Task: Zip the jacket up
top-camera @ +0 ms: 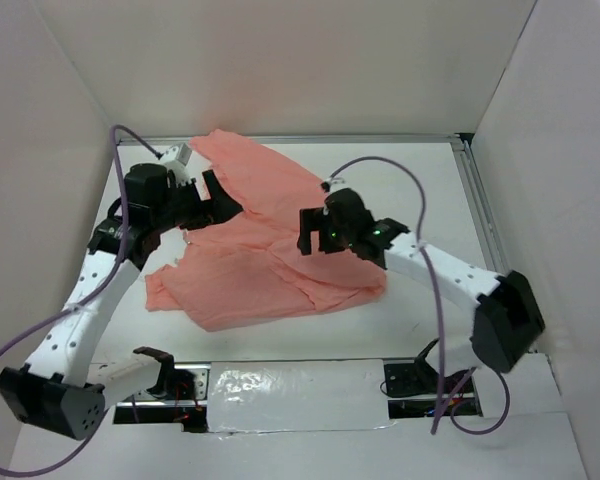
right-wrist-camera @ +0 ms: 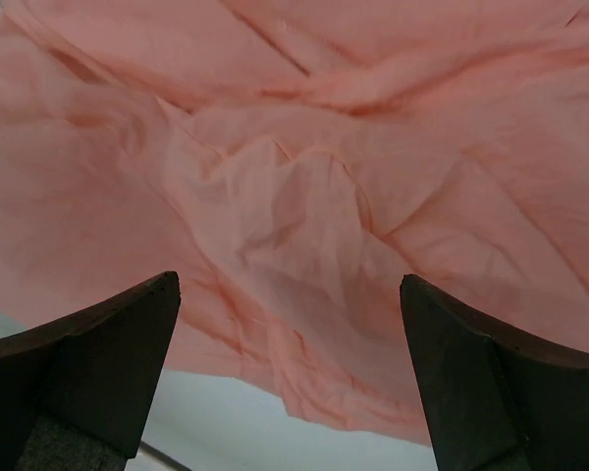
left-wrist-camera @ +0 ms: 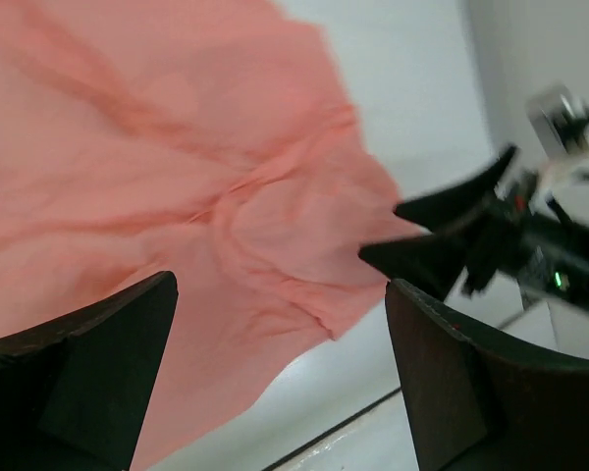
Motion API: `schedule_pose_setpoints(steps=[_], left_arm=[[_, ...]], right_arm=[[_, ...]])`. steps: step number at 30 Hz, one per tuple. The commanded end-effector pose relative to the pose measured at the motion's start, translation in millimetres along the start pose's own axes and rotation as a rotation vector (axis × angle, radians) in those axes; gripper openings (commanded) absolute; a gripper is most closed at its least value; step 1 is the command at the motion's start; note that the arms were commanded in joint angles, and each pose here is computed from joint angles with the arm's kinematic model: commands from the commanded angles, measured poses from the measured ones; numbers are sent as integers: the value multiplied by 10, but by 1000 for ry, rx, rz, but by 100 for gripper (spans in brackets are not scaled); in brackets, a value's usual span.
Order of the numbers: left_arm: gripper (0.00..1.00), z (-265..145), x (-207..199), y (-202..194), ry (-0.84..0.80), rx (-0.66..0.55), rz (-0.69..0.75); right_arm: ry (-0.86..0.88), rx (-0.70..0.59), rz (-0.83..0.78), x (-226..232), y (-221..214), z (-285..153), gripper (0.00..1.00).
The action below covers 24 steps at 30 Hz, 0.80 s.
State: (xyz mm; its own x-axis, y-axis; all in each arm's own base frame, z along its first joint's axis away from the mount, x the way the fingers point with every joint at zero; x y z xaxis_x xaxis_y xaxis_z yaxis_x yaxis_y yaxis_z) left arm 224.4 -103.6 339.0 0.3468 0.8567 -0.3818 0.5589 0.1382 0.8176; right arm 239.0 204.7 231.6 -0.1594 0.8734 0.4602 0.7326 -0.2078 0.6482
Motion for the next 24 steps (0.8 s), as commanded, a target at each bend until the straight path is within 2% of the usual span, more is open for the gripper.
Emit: schedule_pose_setpoints(steps=[1,2,3,5,6,7,9,10,11,12,13,15,16,17,18,19,20,21,23,24], left_arm=[[99,270,571,-496,228,209,-275],[99,290,634,-555,203,215,-291],[99,297,673,-604,180,214,-310],[99,322,738,-691,122,200,-337],[99,324,750,-703,107,190,-330],[99,325,767,-713,108,186,-334],[99,344,795,-714,124,194,-336],[99,352,801,-722,125,199,-337],[99,372,815,-739,127,207,-339],[99,388,828,-783,124,217,-344],[99,403,833,-803,114,222,-344],[99,442,867,-860,116,235,-353],[99,453,878,-875,122,239,-355],[99,465,894,-885,127,244,-365],[99,475,911,-880,128,243,-363],[99,481,923,-862,134,240,-364],[99,507,944,-859,155,246,-379],[99,517,935,-788,154,234,-372],[99,576,954,-727,162,240,-369],[99,596,945,-617,158,222,-353]], right_arm=[[-87,79,-98,22,-208,250,100],[-131,53,-117,57,-158,316,100],[-182,106,-139,17,-249,475,99],[-216,129,-131,66,-225,593,71],[-219,112,-113,89,-194,594,54],[-229,94,-78,71,-217,586,1],[-210,-53,-6,94,-33,370,0],[-232,-80,61,12,-74,313,0],[-250,-198,148,-75,114,74,0],[-282,-254,233,-173,174,-45,0],[-330,-282,368,-345,115,-109,0],[-456,-439,594,-748,213,-509,0],[-519,-477,708,-944,92,-563,0],[-569,-529,782,-1081,18,-811,0],[-630,-599,850,-1272,31,-930,6],[-640,-637,898,-1352,-24,-1064,21],[-688,-628,924,-1432,-92,-1129,28],[-708,-637,959,-1511,-104,-1188,46],[-717,-634,970,-1553,-134,-1252,62],[-719,-619,941,-1577,-130,-1261,81]])
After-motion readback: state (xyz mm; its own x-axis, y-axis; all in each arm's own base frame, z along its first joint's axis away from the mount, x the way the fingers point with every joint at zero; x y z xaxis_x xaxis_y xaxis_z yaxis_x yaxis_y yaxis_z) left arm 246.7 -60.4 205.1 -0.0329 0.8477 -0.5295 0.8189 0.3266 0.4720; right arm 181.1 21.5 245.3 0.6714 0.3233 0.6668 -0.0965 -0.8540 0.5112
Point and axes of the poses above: each gripper's point midway between its finger pads, its own z axis out along the fingers, its own x axis along the line the jaws close on, y = z × x, the point moved 10 cm from there along -z, back along the fingers, and after that the axes turned 11 degrees about z, right-handed, at the moved point
